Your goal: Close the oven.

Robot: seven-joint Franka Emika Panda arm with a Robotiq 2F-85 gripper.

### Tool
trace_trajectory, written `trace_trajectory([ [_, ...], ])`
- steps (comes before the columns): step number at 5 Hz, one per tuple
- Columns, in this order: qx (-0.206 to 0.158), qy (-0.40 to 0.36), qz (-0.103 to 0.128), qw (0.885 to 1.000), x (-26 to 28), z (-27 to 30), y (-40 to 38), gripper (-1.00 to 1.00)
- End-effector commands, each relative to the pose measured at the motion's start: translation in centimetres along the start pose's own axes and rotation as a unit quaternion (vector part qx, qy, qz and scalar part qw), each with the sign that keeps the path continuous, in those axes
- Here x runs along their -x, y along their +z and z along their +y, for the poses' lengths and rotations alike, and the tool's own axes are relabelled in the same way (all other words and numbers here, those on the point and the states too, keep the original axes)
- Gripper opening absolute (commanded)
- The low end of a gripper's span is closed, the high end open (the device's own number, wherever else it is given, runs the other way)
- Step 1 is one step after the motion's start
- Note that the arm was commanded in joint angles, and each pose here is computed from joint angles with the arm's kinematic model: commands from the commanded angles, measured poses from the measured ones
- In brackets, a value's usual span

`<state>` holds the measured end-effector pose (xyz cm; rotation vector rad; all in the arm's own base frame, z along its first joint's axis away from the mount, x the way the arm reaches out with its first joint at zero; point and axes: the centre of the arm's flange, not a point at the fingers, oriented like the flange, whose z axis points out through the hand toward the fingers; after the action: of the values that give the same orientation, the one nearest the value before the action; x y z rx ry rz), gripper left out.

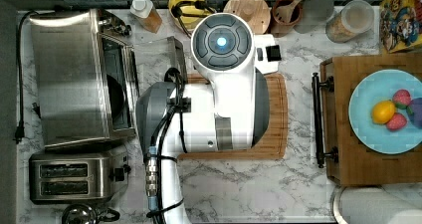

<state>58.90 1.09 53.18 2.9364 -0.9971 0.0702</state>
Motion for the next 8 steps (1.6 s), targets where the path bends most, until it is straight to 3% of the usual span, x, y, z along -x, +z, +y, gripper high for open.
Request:
trace_trajectory([
  [1,-0.002,-0.014,0.007,1.0,0.3,-0.6,-0.6,-1.0],
  [2,-0.058,-0.103,-0.032,0.992,-2.9,1.2,1.8,-1.0],
  [3,-0.102,-0.186,-0.051,0.976,-5.8,2.4,4.2,-1.0],
  [4,-0.139,-0.246,-0.049,0.958,-6.0,3.2,6.4,-1.0],
  [5,-0.194,-0.325,-0.097,0.92,-5.5,2.2,8.8,-1.0],
  [6,-0.261,-0.336,-0.09,0.9,-4.9,1.7,9.8,-1.0],
  [7,-0.298,-0.356,-0.107,0.879,-5.3,1.6,11.1,-1.0],
  [8,-0.315,-0.359,-0.118,0.871,-5.6,1.5,12.9,-1.0],
])
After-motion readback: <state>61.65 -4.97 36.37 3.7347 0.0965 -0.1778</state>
